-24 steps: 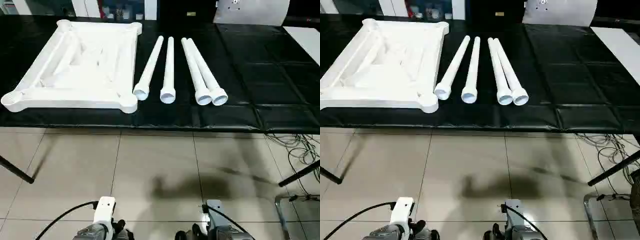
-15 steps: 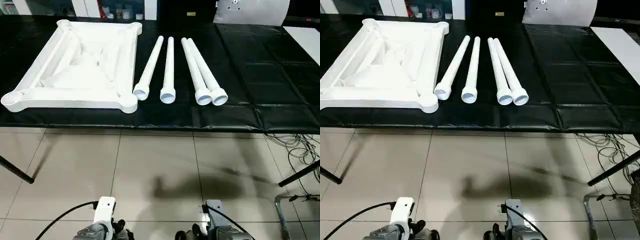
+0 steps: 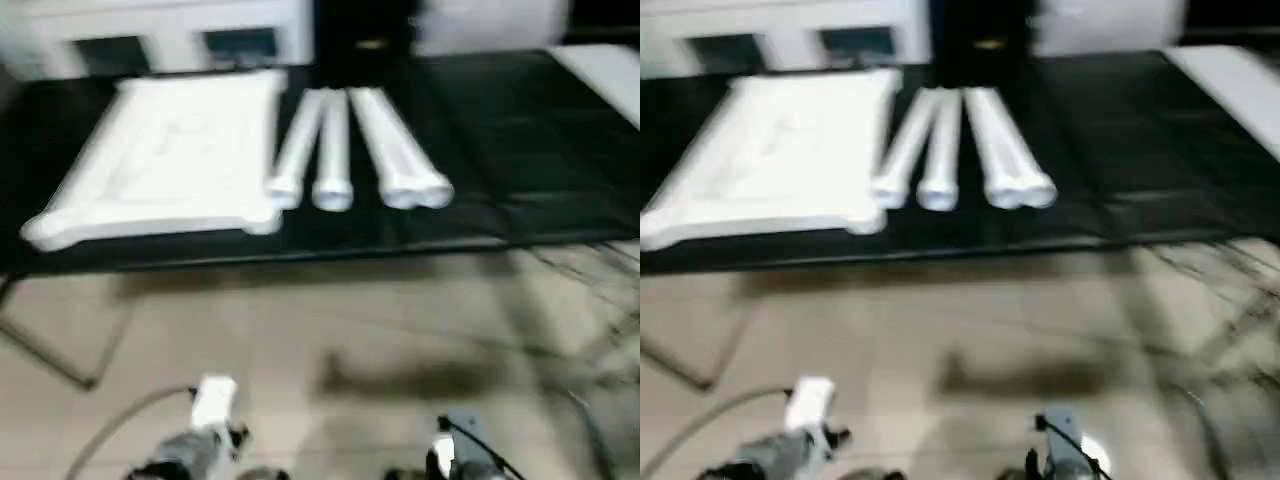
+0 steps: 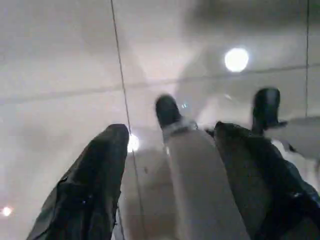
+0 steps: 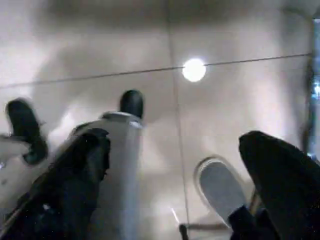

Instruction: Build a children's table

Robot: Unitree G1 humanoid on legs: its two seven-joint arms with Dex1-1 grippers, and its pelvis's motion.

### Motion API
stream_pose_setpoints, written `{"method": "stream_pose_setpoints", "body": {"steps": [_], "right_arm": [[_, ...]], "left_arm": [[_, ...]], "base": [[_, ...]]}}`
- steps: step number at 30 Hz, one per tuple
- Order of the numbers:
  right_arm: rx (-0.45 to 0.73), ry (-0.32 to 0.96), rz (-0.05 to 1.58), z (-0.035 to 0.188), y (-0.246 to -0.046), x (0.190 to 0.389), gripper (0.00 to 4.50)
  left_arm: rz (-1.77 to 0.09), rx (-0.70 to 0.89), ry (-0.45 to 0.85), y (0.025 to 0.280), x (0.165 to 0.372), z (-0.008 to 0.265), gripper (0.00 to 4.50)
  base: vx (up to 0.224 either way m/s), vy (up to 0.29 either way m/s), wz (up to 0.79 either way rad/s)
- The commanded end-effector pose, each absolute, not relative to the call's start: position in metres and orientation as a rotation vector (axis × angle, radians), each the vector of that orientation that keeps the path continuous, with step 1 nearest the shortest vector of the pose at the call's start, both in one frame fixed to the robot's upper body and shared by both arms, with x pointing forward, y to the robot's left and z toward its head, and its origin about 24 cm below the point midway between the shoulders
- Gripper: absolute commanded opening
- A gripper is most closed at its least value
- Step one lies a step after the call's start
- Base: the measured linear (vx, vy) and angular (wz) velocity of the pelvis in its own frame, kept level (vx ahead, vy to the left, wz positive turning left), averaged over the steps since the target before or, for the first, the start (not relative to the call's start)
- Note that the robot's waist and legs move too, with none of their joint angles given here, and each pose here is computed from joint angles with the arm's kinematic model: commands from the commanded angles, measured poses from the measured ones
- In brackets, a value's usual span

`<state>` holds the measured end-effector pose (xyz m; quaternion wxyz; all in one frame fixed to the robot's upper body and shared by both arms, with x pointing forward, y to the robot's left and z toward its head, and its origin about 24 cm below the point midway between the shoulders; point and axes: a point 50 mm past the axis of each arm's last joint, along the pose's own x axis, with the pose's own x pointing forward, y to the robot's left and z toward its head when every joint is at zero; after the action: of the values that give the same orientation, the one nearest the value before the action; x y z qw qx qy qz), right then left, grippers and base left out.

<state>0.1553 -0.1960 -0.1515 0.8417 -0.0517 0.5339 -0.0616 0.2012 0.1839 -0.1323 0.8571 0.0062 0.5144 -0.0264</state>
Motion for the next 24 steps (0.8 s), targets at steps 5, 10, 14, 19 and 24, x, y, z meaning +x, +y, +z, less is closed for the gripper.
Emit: {"method": "stream_pose_setpoints", "body": {"steps": [5,10,14,19,24], "right_arm": [[-0.013,0.859,-0.098,-0.126,-0.194,0.204,4.50],[0.016,0.709,0.061,-0.108,-0.187,0.229,4.50],[0.066,0.603,0.172,-0.094,-0.188,0.239,4.50],[0.000,0.403,0.246,-0.069,-0.184,0.241,4.50],[-0.024,0.238,0.270,-0.027,-0.182,0.236,4.50]], "left_arm": [[-0.065,0.027,0.878,0.192,0.239,-0.107,3.75],[-0.132,-0.030,0.751,0.196,0.251,-0.093,4.09],[-0.228,-0.029,0.651,0.195,0.248,-0.087,4.34],[-0.266,0.027,0.461,0.195,0.241,-0.065,4.48],[-0.263,0.060,0.300,0.199,0.240,-0.026,4.48]], "base": [[0.030,-0.023,0.03],[0.042,-0.014,0.00],[0.000,0.000,0.00],[0.000,0.000,0.00],[0.000,0.000,0.00]]}}
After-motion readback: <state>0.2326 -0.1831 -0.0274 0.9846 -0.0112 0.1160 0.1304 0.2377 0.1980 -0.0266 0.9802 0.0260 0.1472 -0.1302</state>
